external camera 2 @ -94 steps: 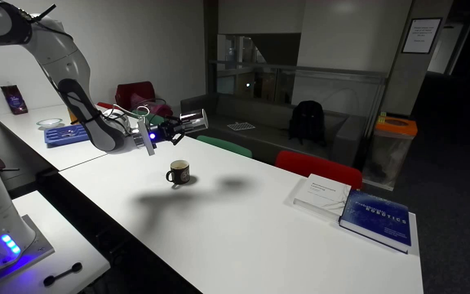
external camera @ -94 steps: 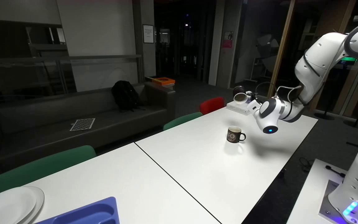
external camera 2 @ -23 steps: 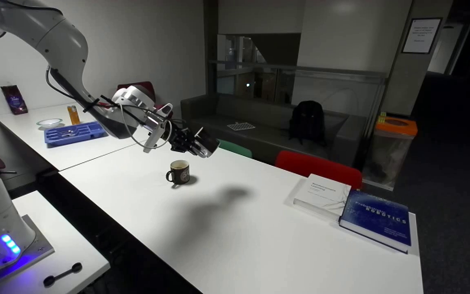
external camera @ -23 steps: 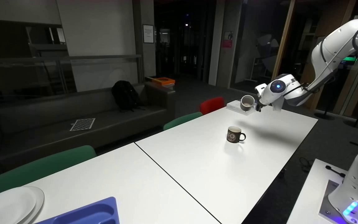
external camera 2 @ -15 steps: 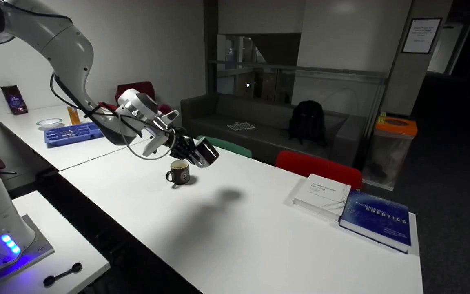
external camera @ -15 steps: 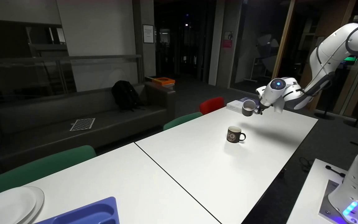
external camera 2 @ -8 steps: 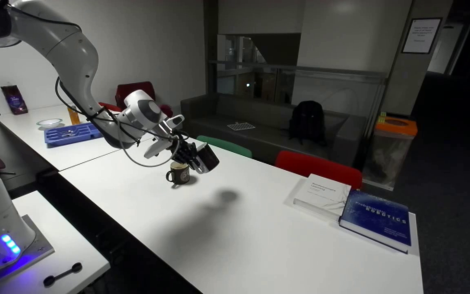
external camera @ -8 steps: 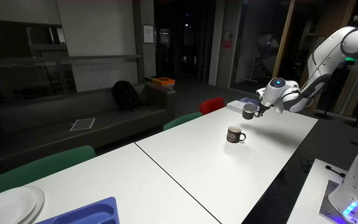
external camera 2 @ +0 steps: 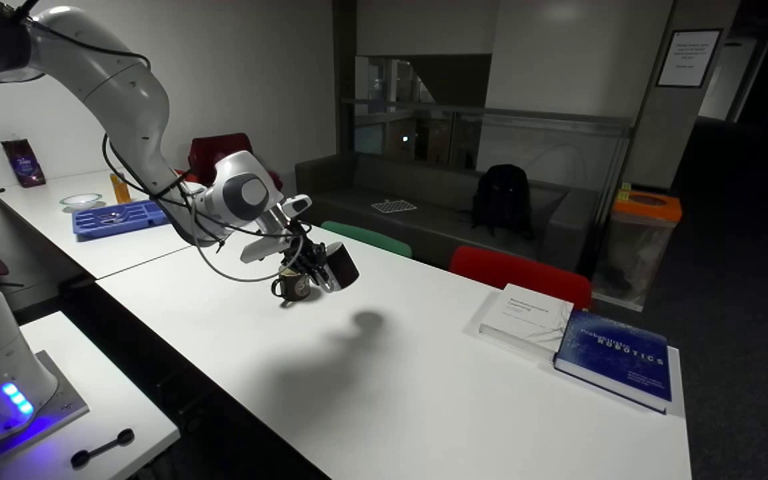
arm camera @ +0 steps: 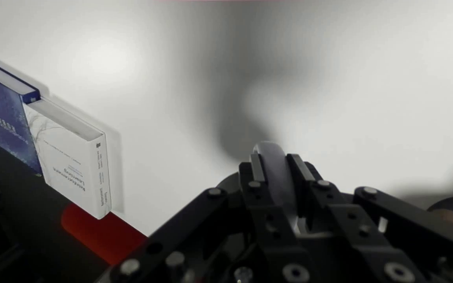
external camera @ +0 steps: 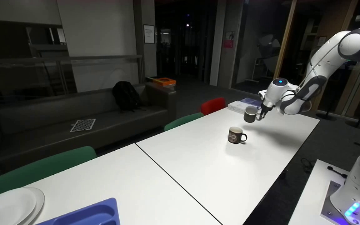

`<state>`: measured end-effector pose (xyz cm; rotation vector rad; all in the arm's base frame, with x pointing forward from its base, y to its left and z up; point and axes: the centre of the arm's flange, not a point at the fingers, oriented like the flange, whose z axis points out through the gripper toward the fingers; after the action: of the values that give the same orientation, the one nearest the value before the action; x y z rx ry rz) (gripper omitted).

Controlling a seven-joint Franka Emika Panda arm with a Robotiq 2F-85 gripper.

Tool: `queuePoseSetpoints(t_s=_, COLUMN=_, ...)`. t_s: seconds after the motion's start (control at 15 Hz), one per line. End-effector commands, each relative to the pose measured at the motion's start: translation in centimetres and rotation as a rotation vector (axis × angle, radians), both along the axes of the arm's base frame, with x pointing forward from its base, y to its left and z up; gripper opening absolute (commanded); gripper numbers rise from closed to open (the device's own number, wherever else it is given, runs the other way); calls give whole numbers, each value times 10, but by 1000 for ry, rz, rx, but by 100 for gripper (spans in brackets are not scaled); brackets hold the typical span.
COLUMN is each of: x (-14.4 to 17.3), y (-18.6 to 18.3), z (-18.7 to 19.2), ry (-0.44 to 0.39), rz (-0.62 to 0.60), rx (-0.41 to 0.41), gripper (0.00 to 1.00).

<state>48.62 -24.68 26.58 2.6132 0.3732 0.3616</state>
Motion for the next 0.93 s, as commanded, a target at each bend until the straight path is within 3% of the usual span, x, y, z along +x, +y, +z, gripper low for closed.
queuePoseSetpoints(t_s=0.0, x=5, y=-15, z=21, ry=-23, rz=22, rx=52, gripper=5)
queuePoseSetpoints(t_s=0.87, x=9, y=-20, z=6, ry=-6, rz=31, rx=238, gripper=5)
